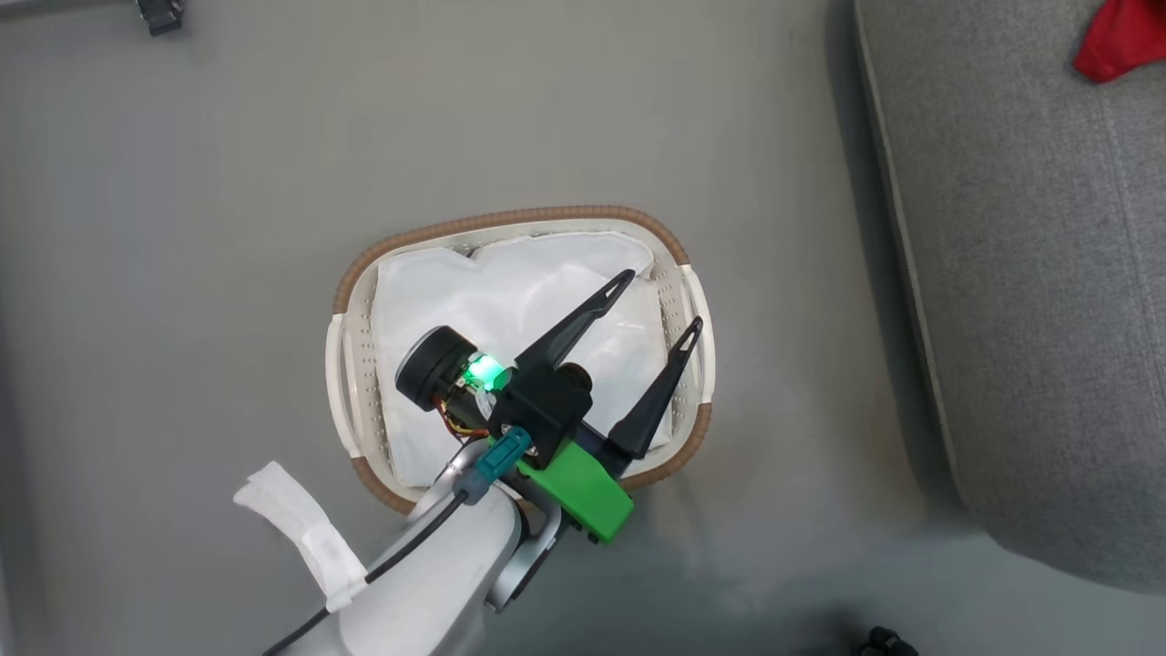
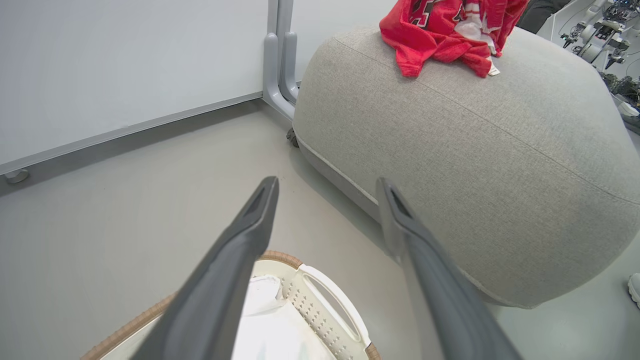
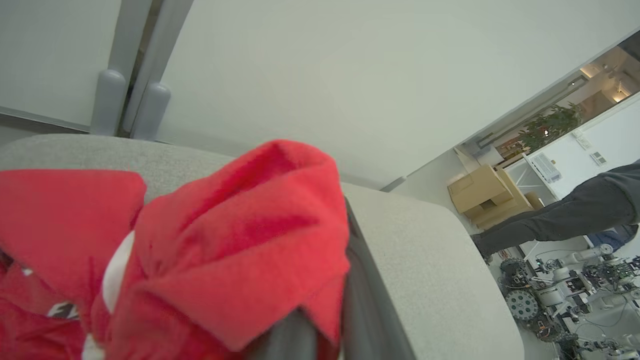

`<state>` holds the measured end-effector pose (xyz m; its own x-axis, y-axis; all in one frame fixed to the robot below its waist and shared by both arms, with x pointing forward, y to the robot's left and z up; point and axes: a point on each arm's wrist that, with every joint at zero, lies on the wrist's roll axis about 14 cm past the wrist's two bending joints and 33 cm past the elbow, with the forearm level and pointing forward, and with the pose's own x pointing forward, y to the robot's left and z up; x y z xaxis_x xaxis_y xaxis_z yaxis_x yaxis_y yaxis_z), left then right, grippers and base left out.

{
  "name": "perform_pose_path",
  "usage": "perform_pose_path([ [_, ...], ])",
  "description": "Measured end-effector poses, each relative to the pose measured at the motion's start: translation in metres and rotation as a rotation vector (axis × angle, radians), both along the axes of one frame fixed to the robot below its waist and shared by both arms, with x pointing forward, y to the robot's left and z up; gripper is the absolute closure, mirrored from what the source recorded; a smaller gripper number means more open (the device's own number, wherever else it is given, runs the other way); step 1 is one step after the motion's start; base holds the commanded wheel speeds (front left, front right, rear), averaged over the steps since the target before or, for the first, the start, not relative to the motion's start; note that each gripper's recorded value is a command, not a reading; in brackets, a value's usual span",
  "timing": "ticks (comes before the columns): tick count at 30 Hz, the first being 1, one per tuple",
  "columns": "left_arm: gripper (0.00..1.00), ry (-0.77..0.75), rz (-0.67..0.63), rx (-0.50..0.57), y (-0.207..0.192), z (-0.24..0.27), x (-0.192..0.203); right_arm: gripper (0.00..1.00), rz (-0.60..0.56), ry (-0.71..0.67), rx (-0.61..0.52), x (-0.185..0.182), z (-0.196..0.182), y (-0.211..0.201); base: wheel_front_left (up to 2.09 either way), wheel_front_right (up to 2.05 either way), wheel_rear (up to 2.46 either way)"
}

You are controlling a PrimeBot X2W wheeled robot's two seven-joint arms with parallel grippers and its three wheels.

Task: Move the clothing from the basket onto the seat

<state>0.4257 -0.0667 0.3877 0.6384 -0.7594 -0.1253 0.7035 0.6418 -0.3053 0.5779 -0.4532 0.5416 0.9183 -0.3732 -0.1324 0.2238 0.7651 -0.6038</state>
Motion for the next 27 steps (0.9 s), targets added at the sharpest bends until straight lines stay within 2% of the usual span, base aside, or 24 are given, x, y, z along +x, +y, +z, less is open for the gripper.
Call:
perform_pose_path([
  [4, 0.0, 0.029, 0.001, 0.014, 0.004, -0.014, 0.0, 1.0, -0.008, 0.091, 0.086, -0.006, -0.071, 0.012, 0.0, 0.0, 0.0],
  [6, 0.0, 0.037, 0.0, 0.022, 0.005, -0.019, -0.001, 1.0, -0.016, 0.11, 0.113, -0.011, -0.09, 0.015, 0.0, 0.0, 0.0],
  [7, 0.0, 0.039, -0.001, 0.027, 0.006, -0.02, -0.001, 0.91, -0.02, 0.109, 0.122, -0.013, -0.095, 0.015, 0.0, 0.0, 0.0],
  [8, 0.0, 0.038, -0.002, 0.029, 0.006, -0.021, 0.0, 0.65, -0.024, 0.107, 0.123, -0.016, -0.096, 0.014, 0.0, 0.0, 0.0],
  [9, 0.0, 0.037, -0.002, 0.034, 0.006, -0.021, 0.0, 0.55, -0.026, 0.107, 0.123, -0.018, -0.098, 0.013, 0.0, 0.0, 0.0],
  [10, 0.0, 0.034, -0.003, 0.036, 0.007, -0.021, 0.0, 0.0, -0.026, 0.099, 0.132, -0.02, -0.099, 0.014, 0.0, 0.0, 0.0],
  [17, 0.0, 0.006, -0.004, 0.024, 0.003, -0.008, 0.002, 0.0, 0.017, 0.047, 0.159, -0.031, -0.095, 0.028, 0.0, 0.0, 0.0],
  [27, 0.0, -0.034, 0.007, -0.005, -0.004, 0.019, 0.001, 0.0, 0.071, 0.042, 0.224, -0.077, -0.1, 0.056, 0.0, 0.0, 0.0],
])
